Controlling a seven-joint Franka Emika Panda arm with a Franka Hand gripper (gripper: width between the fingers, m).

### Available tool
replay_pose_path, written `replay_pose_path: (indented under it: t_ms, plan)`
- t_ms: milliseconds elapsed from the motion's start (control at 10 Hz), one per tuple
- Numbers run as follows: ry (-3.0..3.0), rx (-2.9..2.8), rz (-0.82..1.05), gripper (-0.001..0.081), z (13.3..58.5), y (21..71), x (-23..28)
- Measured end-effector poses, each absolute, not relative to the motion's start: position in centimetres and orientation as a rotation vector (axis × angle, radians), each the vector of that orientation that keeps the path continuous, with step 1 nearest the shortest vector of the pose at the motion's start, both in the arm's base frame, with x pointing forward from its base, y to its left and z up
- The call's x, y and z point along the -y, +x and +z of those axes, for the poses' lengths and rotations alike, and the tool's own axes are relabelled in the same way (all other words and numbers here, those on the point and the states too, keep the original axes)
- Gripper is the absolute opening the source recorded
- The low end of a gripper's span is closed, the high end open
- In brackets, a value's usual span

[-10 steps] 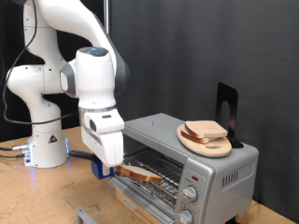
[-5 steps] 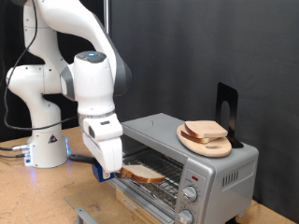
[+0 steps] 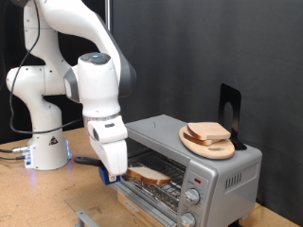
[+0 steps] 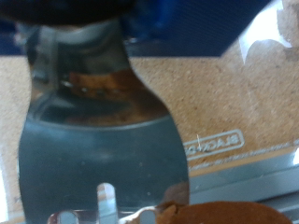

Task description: Make a piece of toast with the oven

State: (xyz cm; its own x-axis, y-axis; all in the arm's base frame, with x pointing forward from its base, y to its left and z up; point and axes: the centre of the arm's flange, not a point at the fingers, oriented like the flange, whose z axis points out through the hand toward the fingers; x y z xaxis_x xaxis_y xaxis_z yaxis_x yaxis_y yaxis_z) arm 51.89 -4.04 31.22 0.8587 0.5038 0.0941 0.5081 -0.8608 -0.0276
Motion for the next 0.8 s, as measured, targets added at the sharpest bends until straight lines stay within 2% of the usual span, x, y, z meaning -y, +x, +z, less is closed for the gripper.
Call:
replay_pose_path:
  t_ms: [400,800]
  plan:
    - [-2.967,0.771,-0.104,0.0391,31.7,53.4,2.4]
    - [-2.949,0.748,-0.027,0.0391,30.6,52.9,3.1]
